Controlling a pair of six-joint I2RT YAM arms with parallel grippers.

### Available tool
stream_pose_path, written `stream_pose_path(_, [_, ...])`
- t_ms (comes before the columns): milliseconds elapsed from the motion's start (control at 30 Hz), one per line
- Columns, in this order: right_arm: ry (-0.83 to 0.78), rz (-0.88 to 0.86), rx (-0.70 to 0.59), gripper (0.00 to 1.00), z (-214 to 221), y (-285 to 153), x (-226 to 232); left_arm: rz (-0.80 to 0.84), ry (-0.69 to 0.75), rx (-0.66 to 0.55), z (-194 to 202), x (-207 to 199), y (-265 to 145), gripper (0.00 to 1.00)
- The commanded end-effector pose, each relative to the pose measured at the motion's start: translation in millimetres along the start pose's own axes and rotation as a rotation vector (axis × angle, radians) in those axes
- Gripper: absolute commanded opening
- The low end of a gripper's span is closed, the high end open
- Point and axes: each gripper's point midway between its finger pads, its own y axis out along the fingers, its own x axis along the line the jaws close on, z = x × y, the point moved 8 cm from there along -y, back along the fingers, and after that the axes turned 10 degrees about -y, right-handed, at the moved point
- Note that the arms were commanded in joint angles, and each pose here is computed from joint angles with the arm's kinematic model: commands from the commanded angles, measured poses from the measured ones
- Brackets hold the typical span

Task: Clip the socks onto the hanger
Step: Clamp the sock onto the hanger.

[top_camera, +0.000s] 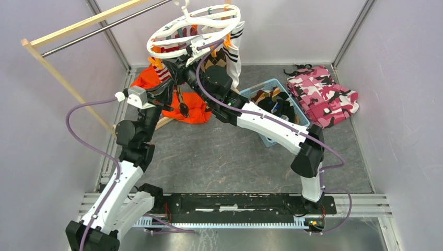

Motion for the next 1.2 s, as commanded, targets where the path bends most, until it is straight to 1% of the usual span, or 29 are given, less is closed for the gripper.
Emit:
stream_pose_path(0, [-0.011, 0.021, -0.002, 0.03, -4.6, 2.4, -4.7, 0.039, 0.056, -0.085, -22.7, -6.1, 7.3, 0.02])
stream_pose_path(167, [0.001, 0.014, 0.0, 0.13, -4.4, 1.3, -3.8, 0.034, 0.048, -0.077, -19.4, -5.0, 6.8, 0.02])
stream_pose_path(333, [0.014, 0.007, -0.008, 0.31, -7.8, -0.7, -3.5, 0.03, 0.036, -0.07, -16.9, -4.5, 6.8, 0.03])
stream_pose_path(467, [0.016, 0.002, -0.006, 0.43, -9.4, -2.0, -3.2, 0.026, 0.025, -0.066, -15.7, -4.2, 7.0, 0.04])
stream_pose_path(600, [0.012, 0.003, -0.005, 0.51, -11.6, -4.7, -4.2, 0.022, 0.016, -0.063, -15.1, -4.0, 7.4, 0.05])
stream_pose_path(667, [0.008, 0.002, -0.006, 0.53, -13.8, -7.1, -4.9, 0.022, 0.009, -0.064, -15.8, -4.5, 7.3, 0.08])
stream_pose_path(700, [0.003, -0.001, -0.008, 0.55, -15.1, -8.5, -5.4, 0.02, 0.003, -0.066, -16.4, -4.7, 6.9, 0.16])
stream_pose_path(933, [-0.041, -0.025, 0.005, 0.64, -22.1, -22.7, -16.1, 0.038, -0.034, -0.053, -18.5, -10.1, -2.3, 0.46])
stream_pose_path(1100, [-0.111, -0.162, -0.01, 0.74, -28.0, -38.3, -26.7, 0.053, -0.051, -0.016, -19.5, -15.1, -14.1, 0.65])
stream_pose_path(1167, [-0.13, -0.221, -0.009, 0.76, -27.6, -44.3, -29.7, 0.055, -0.05, 0.006, -18.7, -16.0, -18.2, 0.69])
